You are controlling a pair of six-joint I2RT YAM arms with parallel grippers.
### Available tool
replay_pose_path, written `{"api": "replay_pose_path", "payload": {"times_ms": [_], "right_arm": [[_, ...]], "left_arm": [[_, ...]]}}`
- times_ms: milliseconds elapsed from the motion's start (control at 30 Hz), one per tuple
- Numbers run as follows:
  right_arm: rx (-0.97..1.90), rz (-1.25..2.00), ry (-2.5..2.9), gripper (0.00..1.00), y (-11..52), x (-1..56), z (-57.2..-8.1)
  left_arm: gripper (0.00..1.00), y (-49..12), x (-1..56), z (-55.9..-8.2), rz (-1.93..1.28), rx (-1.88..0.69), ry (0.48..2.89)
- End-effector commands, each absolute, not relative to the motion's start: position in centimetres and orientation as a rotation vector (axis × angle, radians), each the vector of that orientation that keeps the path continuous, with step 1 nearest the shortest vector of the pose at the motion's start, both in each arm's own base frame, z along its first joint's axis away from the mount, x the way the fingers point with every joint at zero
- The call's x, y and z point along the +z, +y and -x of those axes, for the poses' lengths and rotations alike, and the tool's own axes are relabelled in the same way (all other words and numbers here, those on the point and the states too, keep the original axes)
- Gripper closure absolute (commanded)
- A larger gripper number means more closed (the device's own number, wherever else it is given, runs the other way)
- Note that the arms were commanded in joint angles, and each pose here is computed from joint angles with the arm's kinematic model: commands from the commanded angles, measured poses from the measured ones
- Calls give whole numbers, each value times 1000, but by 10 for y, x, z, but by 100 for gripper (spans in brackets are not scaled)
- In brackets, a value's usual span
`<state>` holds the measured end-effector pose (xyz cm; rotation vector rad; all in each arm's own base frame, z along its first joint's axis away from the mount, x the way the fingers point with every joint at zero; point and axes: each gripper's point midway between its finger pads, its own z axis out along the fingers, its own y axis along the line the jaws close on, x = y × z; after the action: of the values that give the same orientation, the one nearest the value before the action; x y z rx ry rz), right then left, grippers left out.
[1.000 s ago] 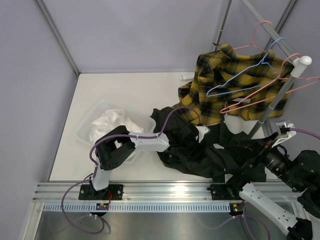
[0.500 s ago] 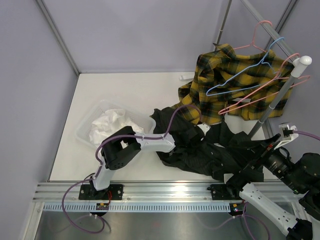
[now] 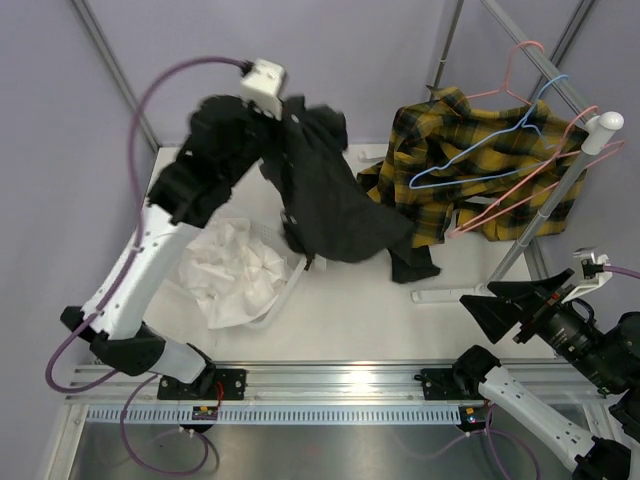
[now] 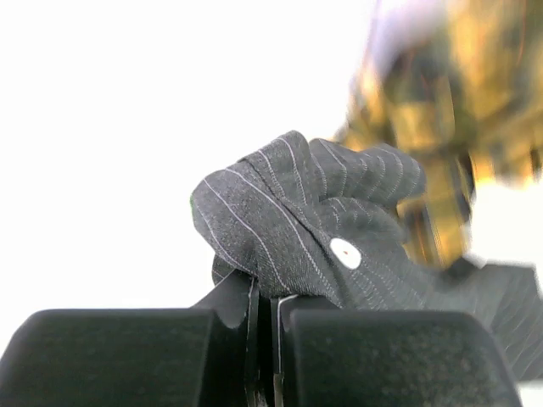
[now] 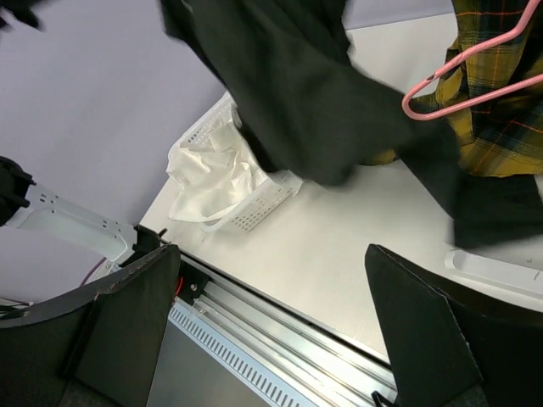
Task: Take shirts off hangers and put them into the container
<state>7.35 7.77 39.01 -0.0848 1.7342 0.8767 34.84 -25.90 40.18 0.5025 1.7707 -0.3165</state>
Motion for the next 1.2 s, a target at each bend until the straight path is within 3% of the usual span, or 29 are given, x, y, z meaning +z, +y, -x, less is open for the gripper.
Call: {"api": "replay_pose_path", "payload": {"times_ms": [0,33,267,733,1167], "right_arm": [[877,120,1746,1,86,393,-78],[872,122,1750,1,87,392,-80],[901,164,1764,1,102,390,-87],[932,211,1833,1,127,365,-102],[916,244,1876,1,145,364,-122]], "left_arm": [[100,-226,474,-324,-628,-333,1658],[100,-211,506,-314,-604,-319,1608],[100,-135,581,-295,-378,-165,1401],[100,-56,711,-196,-181,-99,907],[100,-38,754,-182,-117,19,695]]}}
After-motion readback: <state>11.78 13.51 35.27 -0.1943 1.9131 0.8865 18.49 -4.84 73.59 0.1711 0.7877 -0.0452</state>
